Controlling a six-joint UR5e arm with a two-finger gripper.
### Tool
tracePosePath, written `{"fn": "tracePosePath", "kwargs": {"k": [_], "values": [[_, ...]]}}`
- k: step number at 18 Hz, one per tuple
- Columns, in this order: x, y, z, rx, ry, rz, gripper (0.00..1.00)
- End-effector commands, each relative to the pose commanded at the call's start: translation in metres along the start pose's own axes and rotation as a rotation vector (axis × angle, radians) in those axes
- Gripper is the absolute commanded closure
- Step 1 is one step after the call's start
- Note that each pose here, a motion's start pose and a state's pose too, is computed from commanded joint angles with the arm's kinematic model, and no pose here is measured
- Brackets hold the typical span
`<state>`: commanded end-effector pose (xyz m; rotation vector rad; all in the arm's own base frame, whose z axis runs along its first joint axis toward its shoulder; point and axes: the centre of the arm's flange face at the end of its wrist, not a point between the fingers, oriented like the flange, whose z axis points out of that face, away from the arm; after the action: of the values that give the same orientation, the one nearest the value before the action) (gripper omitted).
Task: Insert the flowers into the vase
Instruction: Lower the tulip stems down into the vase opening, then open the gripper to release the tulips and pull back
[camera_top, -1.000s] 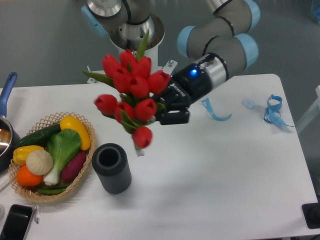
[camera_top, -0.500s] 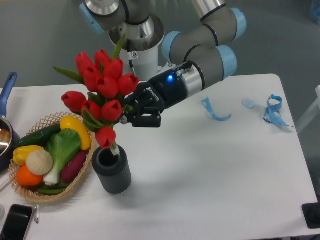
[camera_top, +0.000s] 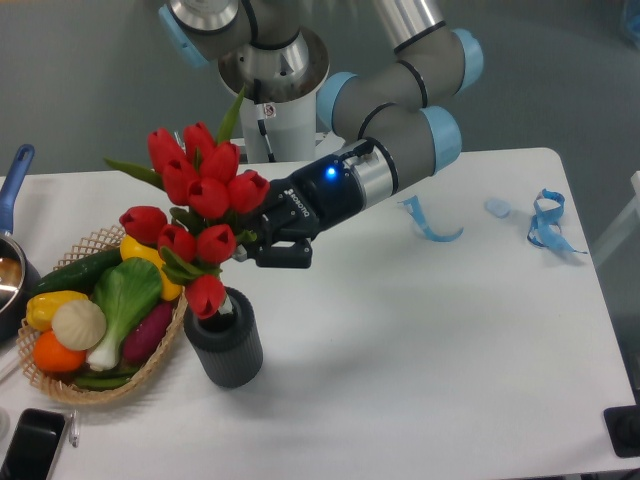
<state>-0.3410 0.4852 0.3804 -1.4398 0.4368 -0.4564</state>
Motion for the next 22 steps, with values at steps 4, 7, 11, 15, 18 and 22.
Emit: {"fn": "tracePosePath", "kwargs": {"k": [4, 7, 11, 15, 18, 22], "values": [[0.0, 0.004, 0.0, 0.0, -0.001, -0.006, 0.77], [-0.003, 0.029, -0.002, -0.006, -0.005, 0.002, 0.77], [0.002, 0.087, 0.007, -0.087, 0.006, 0.062, 0.77], [0.01, 0.101, 0.006, -0.094, 0.006, 0.047, 0.77], [0.01, 0.109, 0.005, -0.112, 0.004, 0.042, 0.77], [0.02, 0.122, 0.003, -0.115, 0.006, 0.077, 0.77]]}}
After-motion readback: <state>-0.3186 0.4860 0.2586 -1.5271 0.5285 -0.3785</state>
